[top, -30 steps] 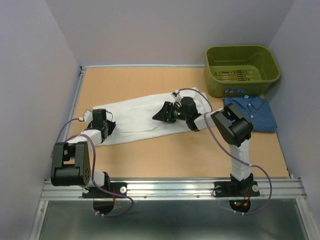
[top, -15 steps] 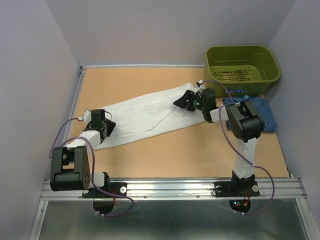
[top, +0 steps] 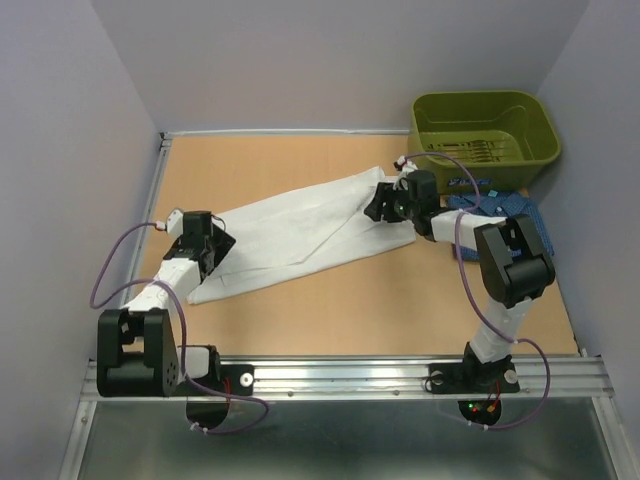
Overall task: Fold and stack the long sleeve shirts
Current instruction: Fold the shirt
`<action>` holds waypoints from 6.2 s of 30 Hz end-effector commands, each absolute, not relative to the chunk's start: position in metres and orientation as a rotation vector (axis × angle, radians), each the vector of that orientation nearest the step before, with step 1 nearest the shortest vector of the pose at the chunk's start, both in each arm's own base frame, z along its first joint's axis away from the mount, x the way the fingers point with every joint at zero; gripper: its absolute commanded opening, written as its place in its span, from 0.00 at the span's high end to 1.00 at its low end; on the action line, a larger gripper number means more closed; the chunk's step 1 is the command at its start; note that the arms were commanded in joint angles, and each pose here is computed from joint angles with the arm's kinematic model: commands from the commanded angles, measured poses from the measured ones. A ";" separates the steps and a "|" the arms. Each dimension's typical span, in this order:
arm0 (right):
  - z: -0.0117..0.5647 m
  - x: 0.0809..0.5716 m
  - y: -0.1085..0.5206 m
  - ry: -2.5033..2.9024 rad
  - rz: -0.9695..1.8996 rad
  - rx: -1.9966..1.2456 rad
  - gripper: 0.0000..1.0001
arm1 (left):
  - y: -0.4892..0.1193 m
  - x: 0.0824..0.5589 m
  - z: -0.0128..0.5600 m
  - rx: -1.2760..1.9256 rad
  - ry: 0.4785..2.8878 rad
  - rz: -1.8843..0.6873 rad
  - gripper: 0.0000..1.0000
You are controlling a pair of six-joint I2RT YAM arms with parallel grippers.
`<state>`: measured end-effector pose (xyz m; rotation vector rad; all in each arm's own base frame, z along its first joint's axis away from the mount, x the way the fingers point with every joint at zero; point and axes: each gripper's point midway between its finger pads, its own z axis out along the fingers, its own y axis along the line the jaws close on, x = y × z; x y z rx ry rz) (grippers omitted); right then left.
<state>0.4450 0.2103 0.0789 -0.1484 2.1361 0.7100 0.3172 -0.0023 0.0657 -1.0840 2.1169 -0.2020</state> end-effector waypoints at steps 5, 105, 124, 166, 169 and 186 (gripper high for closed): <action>0.035 0.389 0.202 2.339 0.618 -0.198 0.50 | -0.010 0.333 0.048 -1.053 2.219 -0.127 0.30; 0.094 0.292 0.301 2.385 0.868 -0.356 0.36 | -0.167 0.364 0.094 -0.475 2.395 -0.575 0.54; 0.067 0.271 0.282 2.437 0.818 -0.336 0.36 | -0.189 0.347 0.044 -0.450 2.516 -0.508 0.65; 0.122 0.298 0.292 2.269 0.817 -0.344 0.34 | -0.170 0.378 0.143 -0.437 2.257 -0.349 0.48; 0.145 0.321 0.306 2.225 0.889 -0.328 0.35 | -0.186 0.408 0.151 -0.391 2.223 -0.381 0.55; 0.113 0.392 0.366 2.138 1.228 -0.201 0.77 | -0.191 0.519 0.088 -0.310 2.253 -0.315 0.82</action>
